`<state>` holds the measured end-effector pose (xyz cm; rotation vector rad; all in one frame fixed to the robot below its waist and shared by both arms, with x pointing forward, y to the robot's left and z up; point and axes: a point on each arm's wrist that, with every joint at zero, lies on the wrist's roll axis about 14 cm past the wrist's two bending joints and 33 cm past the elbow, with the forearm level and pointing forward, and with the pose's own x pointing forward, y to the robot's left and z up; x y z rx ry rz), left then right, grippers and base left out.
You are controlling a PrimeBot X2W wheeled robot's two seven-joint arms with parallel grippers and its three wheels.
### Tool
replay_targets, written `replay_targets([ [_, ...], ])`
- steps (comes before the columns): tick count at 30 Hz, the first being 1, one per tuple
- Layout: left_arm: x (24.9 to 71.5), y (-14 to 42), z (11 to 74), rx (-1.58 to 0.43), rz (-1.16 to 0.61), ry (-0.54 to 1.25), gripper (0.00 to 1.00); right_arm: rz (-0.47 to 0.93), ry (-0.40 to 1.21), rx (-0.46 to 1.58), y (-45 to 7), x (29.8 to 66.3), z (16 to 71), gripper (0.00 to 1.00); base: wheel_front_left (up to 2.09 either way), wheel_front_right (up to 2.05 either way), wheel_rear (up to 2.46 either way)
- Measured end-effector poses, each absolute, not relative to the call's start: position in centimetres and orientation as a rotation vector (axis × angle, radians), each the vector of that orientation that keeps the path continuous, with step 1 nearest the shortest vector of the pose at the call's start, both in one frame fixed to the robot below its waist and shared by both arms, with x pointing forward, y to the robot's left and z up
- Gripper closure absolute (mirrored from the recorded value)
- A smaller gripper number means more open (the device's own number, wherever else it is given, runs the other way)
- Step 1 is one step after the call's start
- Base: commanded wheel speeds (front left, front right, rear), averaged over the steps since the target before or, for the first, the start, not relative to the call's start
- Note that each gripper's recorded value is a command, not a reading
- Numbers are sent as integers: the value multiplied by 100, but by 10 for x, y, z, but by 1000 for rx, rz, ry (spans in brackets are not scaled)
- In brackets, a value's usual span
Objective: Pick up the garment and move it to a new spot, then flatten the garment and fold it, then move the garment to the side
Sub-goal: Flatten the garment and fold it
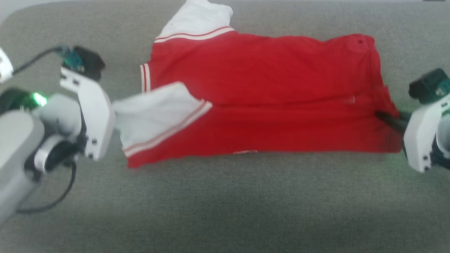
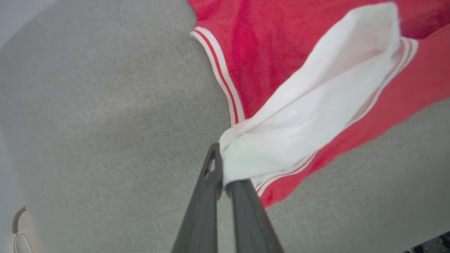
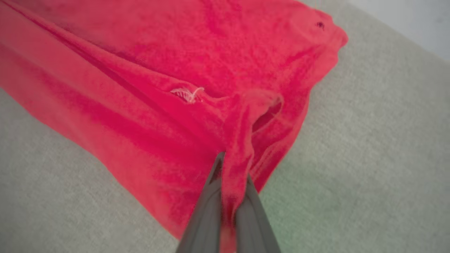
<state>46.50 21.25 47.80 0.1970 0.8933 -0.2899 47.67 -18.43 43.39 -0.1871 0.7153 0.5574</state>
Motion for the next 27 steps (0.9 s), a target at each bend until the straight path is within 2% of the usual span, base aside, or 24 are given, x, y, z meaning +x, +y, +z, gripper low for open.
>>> replay_targets([
  [7,518,202,473,226,-311,808,100,504,668,-212,-186,507,429,100,0,0,0],
  [17,531,195,404,177,-313,982,98,464,716,-214,-180,525,396,100,0,0,0],
  [19,531,194,395,151,-305,1008,79,461,722,-214,-179,528,393,100,0,0,0],
  [20,532,194,393,141,-301,1018,58,458,726,-214,-178,530,392,100,0,0,0],
  [21,534,195,393,135,-291,1022,20,456,734,-217,-178,530,391,100,0,0,0],
  [22,535,196,393,126,-282,1023,0,456,736,-219,-178,531,391,88,0,0,0],
  [23,536,196,393,112,-274,1026,0,454,737,-220,-178,532,391,68,0,0,0],
  [24,537,197,394,104,-270,1027,0,452,737,-220,-177,533,392,55,0,0,0],
  [25,538,198,397,98,-264,1027,0,451,738,-216,-177,532,393,0,0,0,0],
  [27,537,201,403,95,-254,1029,0,445,736,-218,-178,532,396,0,0,0,0],
])
